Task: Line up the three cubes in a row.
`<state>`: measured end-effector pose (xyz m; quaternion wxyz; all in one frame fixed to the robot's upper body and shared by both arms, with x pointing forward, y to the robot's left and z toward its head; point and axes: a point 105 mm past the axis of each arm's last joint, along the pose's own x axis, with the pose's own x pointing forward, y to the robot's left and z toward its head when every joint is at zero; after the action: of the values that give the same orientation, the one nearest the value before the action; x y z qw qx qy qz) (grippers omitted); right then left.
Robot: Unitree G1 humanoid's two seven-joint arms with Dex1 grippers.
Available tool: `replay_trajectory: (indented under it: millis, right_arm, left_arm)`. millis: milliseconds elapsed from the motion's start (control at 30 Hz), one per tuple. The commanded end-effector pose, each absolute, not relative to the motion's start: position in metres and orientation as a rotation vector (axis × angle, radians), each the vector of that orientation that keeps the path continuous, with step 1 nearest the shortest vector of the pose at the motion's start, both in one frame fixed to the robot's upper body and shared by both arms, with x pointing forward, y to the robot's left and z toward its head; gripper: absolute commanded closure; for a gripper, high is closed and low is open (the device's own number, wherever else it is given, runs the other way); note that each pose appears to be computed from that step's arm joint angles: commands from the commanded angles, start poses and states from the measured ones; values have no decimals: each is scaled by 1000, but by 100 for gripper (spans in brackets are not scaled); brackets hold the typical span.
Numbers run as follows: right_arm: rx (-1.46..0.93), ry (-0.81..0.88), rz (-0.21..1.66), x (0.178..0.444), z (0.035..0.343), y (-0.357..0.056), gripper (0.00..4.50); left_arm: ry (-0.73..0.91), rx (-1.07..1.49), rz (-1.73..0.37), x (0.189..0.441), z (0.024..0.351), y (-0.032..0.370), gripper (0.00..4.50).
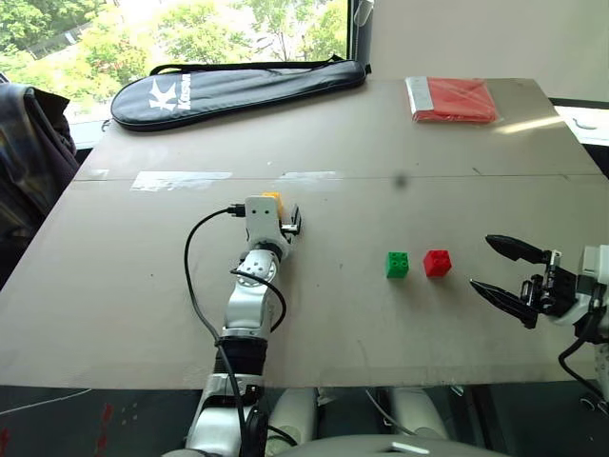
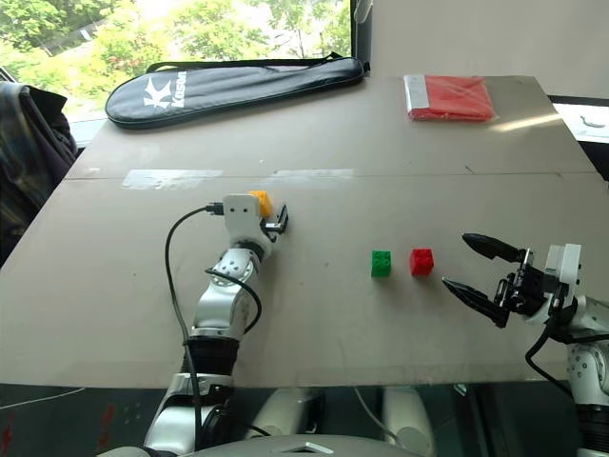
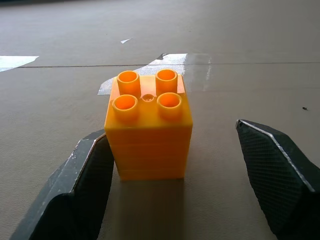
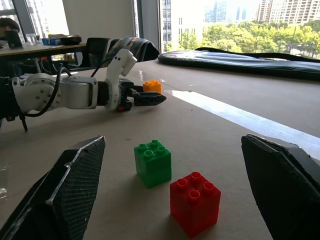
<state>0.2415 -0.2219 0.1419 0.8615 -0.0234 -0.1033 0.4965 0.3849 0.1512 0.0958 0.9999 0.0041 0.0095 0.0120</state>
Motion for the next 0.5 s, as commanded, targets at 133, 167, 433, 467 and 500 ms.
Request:
replay_trajectory:
  millis: [133, 167, 433, 467, 500]
  right_arm:
    - [-98, -263, 1032, 238, 155, -226, 0]
    - [-97, -263, 1032, 238, 155, -226, 0]
    - [-88, -271, 1034, 238, 155, -226, 0]
    - [-87, -273, 1033, 238, 155, -226, 0]
    - [-86, -275, 1033, 238, 156, -226, 0]
  left_arm:
    - [-29, 21, 55, 386, 106, 155, 64]
    - [-30, 25, 59, 387, 106, 157, 117]
    - [-24, 51, 61, 387, 101, 175, 322]
    - [-22, 46, 51, 387, 101, 176, 322]
    - [-22, 47, 34, 387, 101, 175, 322]
